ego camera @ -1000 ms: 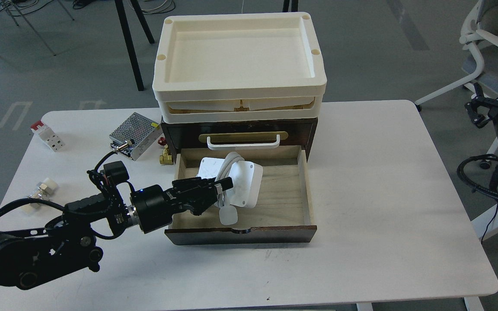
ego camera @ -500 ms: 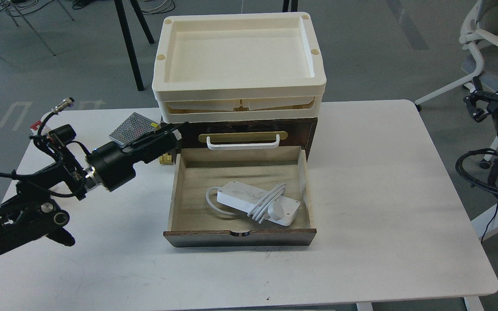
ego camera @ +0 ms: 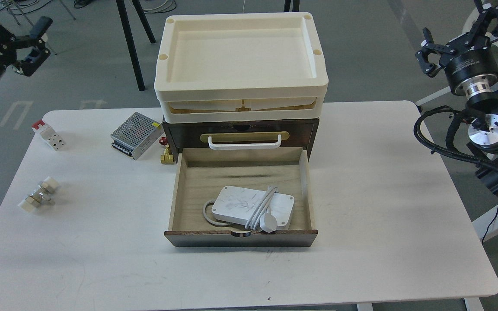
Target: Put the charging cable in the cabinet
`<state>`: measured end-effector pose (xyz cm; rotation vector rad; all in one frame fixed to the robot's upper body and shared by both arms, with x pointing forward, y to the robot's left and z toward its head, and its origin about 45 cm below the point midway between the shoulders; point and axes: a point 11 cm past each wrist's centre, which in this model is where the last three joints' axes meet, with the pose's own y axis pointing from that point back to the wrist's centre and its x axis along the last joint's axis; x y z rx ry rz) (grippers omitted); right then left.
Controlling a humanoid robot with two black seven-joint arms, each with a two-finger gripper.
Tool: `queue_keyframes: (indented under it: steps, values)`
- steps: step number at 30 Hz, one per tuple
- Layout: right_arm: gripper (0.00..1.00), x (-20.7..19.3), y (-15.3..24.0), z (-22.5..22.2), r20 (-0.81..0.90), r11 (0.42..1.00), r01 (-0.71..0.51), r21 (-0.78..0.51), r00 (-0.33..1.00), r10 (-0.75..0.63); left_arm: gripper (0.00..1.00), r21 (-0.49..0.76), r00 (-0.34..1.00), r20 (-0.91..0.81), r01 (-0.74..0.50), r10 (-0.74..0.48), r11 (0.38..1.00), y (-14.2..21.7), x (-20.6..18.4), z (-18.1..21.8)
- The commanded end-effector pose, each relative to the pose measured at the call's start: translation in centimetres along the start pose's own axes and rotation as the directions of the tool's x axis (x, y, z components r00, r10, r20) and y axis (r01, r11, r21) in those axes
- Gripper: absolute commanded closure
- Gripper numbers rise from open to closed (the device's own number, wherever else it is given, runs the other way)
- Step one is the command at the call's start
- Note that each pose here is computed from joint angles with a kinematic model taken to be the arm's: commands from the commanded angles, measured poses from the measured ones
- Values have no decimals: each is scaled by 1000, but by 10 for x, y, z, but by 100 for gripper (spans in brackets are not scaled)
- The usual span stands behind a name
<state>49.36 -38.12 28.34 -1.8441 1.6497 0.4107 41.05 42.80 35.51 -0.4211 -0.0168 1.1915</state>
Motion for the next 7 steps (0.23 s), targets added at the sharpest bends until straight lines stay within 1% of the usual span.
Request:
queue_keyframes:
  steps: [1, 4, 7]
  values:
    - [0, 7, 3, -10, 53, 998, -29, 62, 998, 25, 1, -46, 996, -68, -56, 53, 997, -6, 6, -17]
    - [0, 16, 7, -21, 96, 992, -62, 111, 994, 52, 1, -41, 996, -71, -56, 53, 998, -6, 6, -20]
    - [0, 19, 10, -19, 109, 991, -73, 116, 992, 60, 1, -35, 996, -69, -58, 55, 998, -5, 6, -22]
